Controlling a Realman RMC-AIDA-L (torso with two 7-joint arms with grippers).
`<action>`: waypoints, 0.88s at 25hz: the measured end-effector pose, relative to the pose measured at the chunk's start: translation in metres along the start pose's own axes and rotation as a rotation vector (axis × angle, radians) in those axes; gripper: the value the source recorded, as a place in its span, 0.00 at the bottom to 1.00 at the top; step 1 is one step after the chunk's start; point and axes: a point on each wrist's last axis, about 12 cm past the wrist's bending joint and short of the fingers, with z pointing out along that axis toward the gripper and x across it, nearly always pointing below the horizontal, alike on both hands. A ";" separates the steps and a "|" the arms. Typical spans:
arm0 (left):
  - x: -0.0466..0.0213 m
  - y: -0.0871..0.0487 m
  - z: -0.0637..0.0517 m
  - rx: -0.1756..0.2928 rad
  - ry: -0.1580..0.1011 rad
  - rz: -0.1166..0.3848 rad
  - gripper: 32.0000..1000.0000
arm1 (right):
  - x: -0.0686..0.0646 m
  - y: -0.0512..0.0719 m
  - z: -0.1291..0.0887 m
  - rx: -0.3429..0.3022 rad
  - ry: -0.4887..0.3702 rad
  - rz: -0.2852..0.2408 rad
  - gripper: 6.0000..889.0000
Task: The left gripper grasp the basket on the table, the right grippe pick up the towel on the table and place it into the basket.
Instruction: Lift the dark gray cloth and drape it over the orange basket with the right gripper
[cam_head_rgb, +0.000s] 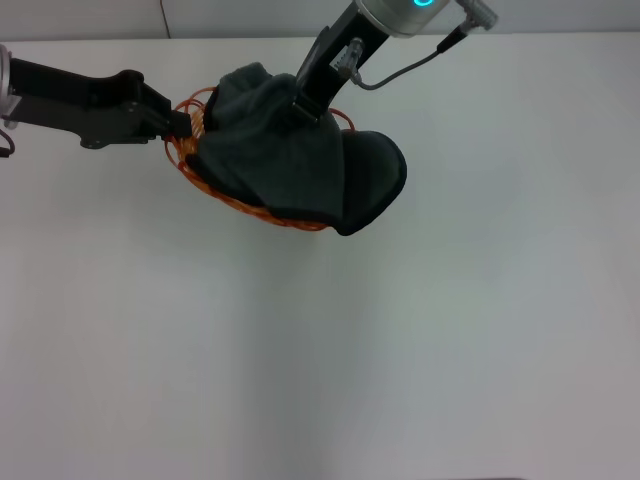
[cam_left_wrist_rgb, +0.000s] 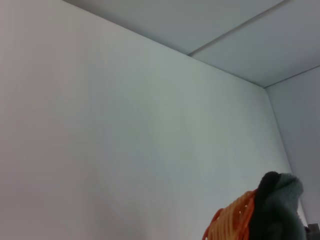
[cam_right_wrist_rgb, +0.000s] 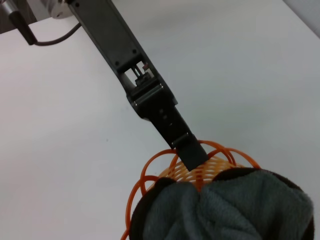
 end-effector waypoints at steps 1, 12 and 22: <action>0.0000 0.000 0.000 0.000 0.000 0.000 0.07 | 0.000 0.000 0.000 0.000 -0.001 -0.001 0.07; 0.0004 0.001 0.000 -0.002 0.002 0.001 0.07 | -0.001 0.001 -0.002 -0.006 -0.006 -0.011 0.23; 0.0016 0.002 0.000 -0.005 0.003 0.001 0.07 | -0.006 0.005 -0.006 -0.029 -0.020 -0.046 0.67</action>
